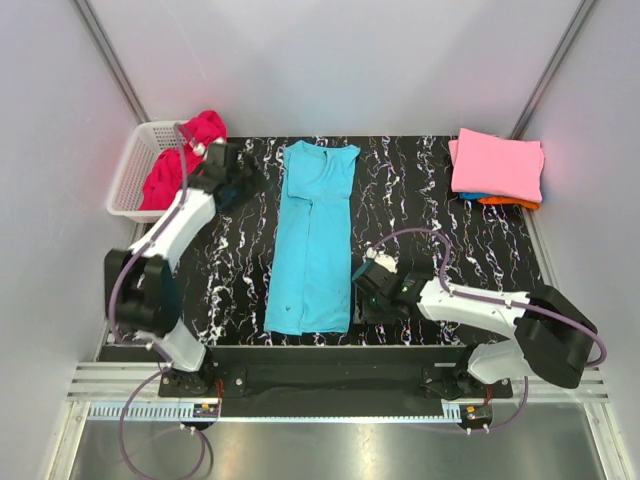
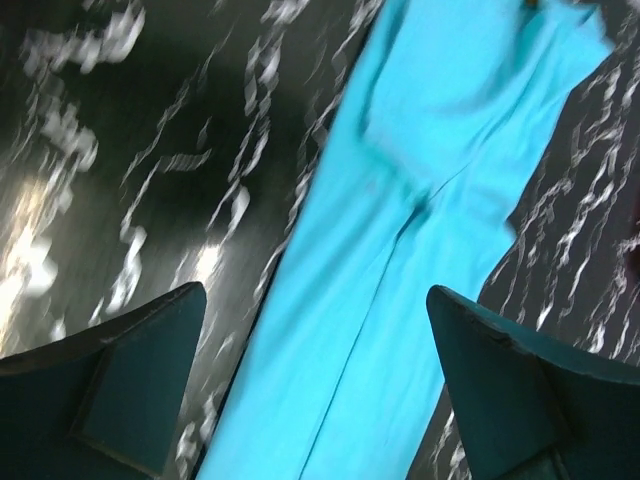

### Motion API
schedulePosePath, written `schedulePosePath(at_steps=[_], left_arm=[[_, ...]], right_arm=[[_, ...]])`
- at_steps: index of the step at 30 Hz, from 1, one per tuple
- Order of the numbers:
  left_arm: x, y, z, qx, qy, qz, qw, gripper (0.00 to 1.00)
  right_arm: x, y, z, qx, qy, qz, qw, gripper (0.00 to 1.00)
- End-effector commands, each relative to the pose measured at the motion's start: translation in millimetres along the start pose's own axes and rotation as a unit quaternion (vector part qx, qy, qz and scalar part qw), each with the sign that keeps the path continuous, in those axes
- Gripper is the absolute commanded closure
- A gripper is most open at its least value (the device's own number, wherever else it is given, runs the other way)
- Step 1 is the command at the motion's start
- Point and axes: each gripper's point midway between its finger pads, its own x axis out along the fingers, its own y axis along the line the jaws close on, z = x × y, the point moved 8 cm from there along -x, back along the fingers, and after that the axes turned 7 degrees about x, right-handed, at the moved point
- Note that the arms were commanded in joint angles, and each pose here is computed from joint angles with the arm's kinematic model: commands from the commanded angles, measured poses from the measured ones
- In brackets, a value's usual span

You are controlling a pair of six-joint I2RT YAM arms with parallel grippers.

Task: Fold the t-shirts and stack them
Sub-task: Fold the tshirt

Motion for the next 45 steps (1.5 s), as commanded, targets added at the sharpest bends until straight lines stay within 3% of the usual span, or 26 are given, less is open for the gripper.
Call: schedulePosePath(at_steps=[1,2,8,19,32,44,45], left_arm=[[-31,24,-39,-0.037,0.052,-0.01,0.998,0.01],[-31,38,-65,-0.044,0.085,-0.013,0.995,0.01],[-59,64,-125,-0.072,0.129,-0.09,0.985,0.01],[-81,99,-204,-0.119,0.179,-0.146,0.966,0.01],[-85,112,-247,-0.166,0.237,-0.182,0.94,0.01],[-109,124,-264,-0.167,0.24,-0.138,0.946,0.01],[-112,124,-265,-0.167,0.24,-0.14,0.946,0.05]], right_arm=[[-7,10,-5,0.032,0.004,0.091,0.995,0.45],[-8,10,-5,0.035,0.0,0.1,0.994,0.44],[-5,10,-11,0.052,0.008,0.128,0.99,0.43],[13,10,-22,0.078,0.031,0.158,0.984,0.39],[33,0,-19,0.111,0.023,0.141,0.983,0.4],[36,-9,-29,0.137,0.041,0.126,0.982,0.49],[36,-11,-29,0.138,0.04,0.124,0.982,0.5]])
